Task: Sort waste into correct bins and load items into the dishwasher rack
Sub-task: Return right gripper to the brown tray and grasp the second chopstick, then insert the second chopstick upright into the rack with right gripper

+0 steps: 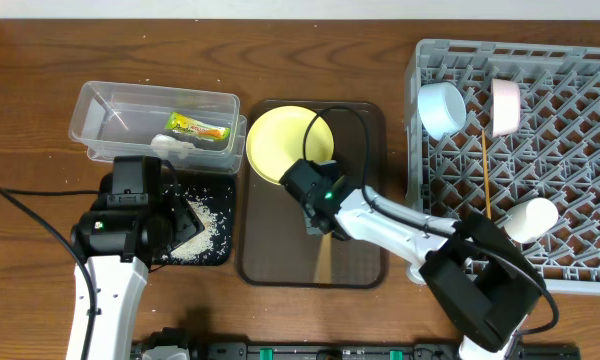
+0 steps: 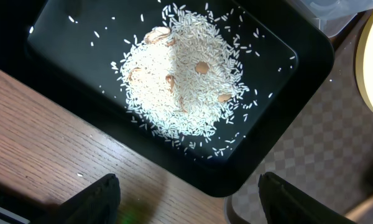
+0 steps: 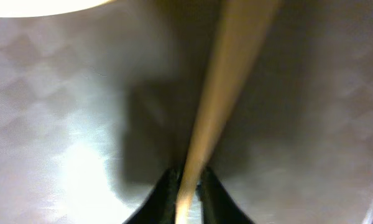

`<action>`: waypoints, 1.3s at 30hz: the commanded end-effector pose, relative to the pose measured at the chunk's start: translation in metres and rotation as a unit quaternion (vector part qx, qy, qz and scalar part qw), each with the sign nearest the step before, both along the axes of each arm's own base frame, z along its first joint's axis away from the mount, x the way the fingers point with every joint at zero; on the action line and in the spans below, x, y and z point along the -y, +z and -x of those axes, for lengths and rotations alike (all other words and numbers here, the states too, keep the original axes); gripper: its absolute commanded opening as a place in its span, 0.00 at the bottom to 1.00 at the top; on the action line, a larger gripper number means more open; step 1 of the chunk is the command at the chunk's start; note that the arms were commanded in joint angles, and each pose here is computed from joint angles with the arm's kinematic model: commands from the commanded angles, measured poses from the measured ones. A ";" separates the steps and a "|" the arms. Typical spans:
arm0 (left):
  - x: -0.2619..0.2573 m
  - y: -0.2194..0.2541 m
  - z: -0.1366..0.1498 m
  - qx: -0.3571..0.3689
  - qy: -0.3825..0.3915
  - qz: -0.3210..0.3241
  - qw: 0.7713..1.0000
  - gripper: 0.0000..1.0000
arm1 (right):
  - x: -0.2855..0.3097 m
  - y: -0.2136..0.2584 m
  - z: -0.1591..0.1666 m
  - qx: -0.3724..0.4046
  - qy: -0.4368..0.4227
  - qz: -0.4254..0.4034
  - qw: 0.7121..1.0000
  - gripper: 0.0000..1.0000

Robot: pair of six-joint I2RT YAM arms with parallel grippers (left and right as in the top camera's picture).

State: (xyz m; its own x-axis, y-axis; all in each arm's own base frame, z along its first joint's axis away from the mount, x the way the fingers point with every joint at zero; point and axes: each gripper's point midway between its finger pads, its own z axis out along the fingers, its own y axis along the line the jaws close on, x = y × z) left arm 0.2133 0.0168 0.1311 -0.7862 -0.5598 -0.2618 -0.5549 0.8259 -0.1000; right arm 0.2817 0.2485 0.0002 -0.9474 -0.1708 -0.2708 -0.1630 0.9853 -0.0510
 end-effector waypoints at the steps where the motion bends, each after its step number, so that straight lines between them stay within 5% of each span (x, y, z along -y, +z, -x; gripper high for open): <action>1: -0.002 -0.002 0.003 -0.004 0.006 -0.002 1.000 0.74 | 0.026 -0.001 -0.008 -0.003 -0.033 0.022 0.999 0.04; 8: -0.002 -0.002 0.003 -0.004 0.006 -0.002 1.000 0.74 | 0.052 0.024 -0.024 0.009 -0.065 0.013 0.998 0.01; 23: -0.002 -0.002 0.003 -0.004 0.006 -0.002 1.000 0.74 | 0.157 0.155 -0.049 0.110 -0.008 -0.027 0.994 0.01; 39: -0.002 -0.002 0.003 -0.004 0.006 -0.002 1.000 0.74 | 0.275 0.145 -0.048 0.072 -0.069 0.031 0.995 0.01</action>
